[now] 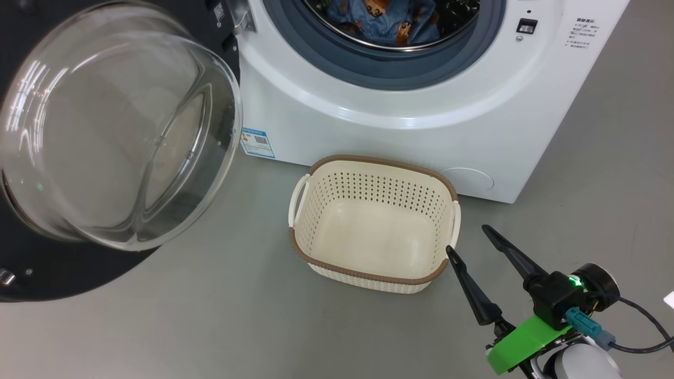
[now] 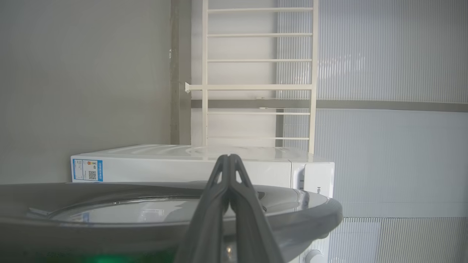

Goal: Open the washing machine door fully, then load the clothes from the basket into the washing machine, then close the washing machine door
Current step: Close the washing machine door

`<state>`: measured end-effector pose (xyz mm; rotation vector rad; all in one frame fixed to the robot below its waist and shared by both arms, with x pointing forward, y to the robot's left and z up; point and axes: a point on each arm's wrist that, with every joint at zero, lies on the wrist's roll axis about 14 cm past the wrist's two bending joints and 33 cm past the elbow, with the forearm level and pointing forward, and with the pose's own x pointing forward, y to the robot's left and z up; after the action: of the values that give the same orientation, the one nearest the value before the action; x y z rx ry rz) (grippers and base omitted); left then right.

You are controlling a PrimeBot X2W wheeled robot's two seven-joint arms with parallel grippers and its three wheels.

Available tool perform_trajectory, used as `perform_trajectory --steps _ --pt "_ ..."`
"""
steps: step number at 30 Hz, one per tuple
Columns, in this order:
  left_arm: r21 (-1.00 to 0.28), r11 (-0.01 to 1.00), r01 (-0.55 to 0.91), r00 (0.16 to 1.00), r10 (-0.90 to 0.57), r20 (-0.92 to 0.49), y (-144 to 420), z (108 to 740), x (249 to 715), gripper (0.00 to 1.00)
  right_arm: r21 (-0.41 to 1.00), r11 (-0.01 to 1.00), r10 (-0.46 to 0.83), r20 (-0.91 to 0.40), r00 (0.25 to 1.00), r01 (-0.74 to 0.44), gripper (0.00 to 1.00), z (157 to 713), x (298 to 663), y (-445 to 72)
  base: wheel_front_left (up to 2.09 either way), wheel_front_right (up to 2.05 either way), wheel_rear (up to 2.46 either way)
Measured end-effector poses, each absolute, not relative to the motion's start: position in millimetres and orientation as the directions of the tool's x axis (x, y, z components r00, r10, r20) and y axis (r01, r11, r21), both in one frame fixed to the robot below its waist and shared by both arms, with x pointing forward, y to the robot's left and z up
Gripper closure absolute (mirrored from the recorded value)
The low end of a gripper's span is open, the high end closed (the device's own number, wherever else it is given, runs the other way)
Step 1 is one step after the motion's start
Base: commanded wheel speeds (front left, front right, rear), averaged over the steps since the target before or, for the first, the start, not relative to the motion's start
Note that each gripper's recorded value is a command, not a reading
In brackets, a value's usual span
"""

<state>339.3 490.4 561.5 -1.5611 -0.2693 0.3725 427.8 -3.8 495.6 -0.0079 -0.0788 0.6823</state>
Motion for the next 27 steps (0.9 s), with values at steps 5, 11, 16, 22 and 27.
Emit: perform_trajectory --steps 5,11,16,22,27 --pt "-0.999 -0.035 -0.034 0.941 0.334 -0.044 481 564 340 1.0 -0.039 0.773 0.635 0.07 0.769 -0.634 0.0 497 426 -3 0.0 0.0 0.0" --pt "-0.999 -0.047 0.024 0.971 0.237 0.012 463 572 345 1.0 -0.043 0.77 0.637 0.073 0.767 -0.636 0.0 498 424 -3 0.0 0.0 0.0" --pt "-0.999 -0.041 0.03 0.984 0.18 0.022 451 572 347 1.0 -0.044 0.77 0.638 0.077 0.766 -0.637 0.0 500 424 -2 0.0 0.0 0.0" --pt "-0.998 -0.038 0.048 0.994 0.101 0.044 435 572 345 1.0 -0.031 0.773 0.634 0.086 0.769 -0.634 0.0 503 424 1 0.0 0.0 0.0" --pt "-0.998 -0.026 0.06 0.998 0.029 0.059 420 571 343 1.0 -0.013 0.777 0.627 0.093 0.773 -0.629 0.0 504 424 4 0.0 0.0 0.0"
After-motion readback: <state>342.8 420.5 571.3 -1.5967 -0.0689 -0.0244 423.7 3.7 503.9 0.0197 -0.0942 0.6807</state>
